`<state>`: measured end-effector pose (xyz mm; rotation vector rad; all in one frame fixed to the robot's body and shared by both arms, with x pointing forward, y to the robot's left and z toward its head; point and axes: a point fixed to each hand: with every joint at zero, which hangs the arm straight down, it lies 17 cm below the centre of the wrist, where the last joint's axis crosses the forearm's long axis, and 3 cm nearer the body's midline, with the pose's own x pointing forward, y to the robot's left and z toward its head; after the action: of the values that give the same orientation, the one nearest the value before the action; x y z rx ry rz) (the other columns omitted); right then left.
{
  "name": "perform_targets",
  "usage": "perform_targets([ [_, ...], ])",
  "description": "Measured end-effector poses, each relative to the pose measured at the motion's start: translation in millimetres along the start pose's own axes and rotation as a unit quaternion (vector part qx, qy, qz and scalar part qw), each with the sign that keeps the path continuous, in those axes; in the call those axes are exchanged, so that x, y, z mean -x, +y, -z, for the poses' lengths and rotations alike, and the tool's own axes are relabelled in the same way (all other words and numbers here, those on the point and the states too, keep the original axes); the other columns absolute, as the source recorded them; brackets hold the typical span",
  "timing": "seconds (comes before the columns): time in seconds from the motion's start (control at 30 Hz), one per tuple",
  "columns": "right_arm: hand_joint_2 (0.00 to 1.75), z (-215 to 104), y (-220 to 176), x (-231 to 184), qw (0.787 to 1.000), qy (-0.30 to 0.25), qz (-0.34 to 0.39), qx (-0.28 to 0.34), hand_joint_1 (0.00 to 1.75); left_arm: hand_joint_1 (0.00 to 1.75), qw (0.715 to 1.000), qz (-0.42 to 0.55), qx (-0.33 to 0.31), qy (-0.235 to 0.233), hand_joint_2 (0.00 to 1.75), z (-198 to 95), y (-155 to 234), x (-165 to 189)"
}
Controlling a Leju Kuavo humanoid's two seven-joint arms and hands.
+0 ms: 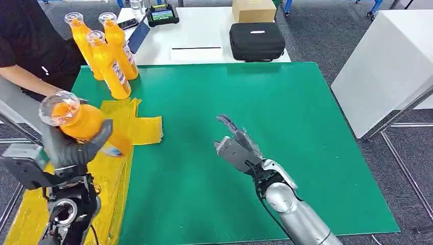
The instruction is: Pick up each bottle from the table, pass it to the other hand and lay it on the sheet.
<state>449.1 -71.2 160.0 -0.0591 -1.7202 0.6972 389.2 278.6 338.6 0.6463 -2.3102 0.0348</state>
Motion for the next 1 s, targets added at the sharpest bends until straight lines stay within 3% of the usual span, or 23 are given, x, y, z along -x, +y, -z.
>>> perform_targets([
  [0.03, 0.0, -1.1, -6.4, -3.4, 1.0, -0.007, 0.0, 0.008, 0.0, 1.75, 0.993, 0.105, 0.009, -0.059, 1.75, 2.5, 0.0, -10.3],
  [0.1, 0.0, -2.5, -19.1, -9.6, 1.0, -0.018, 0.005, 0.025, 0.0, 1.75, 0.955, 0.258, 0.051, -0.135, 1.75, 1.6, -13.5, -10.7],
  [0.17, 0.0, -3.5, -33.3, -19.3, 0.999, -0.032, 0.011, 0.04, 0.0, 1.75, 0.92, 0.349, 0.088, -0.156, 1.75, -6.7, -22.9, 11.7],
  [0.37, 0.0, -9.8, -50.2, -25.3, 0.997, -0.041, 0.014, 0.056, 0.0, 1.75, 0.914, 0.374, 0.127, -0.093, 1.75, -20.8, -18.3, 68.8],
  [0.73, 0.0, -10.5, -51.3, -22.2, 0.998, -0.036, 0.017, 0.055, 0.0, 1.75, 0.913, 0.362, 0.184, -0.031, 1.75, -39.9, -38.1, 106.6],
  [1.0, 0.0, -10.3, -44.8, -22.2, 0.998, -0.032, 0.025, 0.04, 0.0, 1.75, 0.882, 0.376, 0.283, 0.021, 1.75, -96.3, -68.2, 161.3],
])
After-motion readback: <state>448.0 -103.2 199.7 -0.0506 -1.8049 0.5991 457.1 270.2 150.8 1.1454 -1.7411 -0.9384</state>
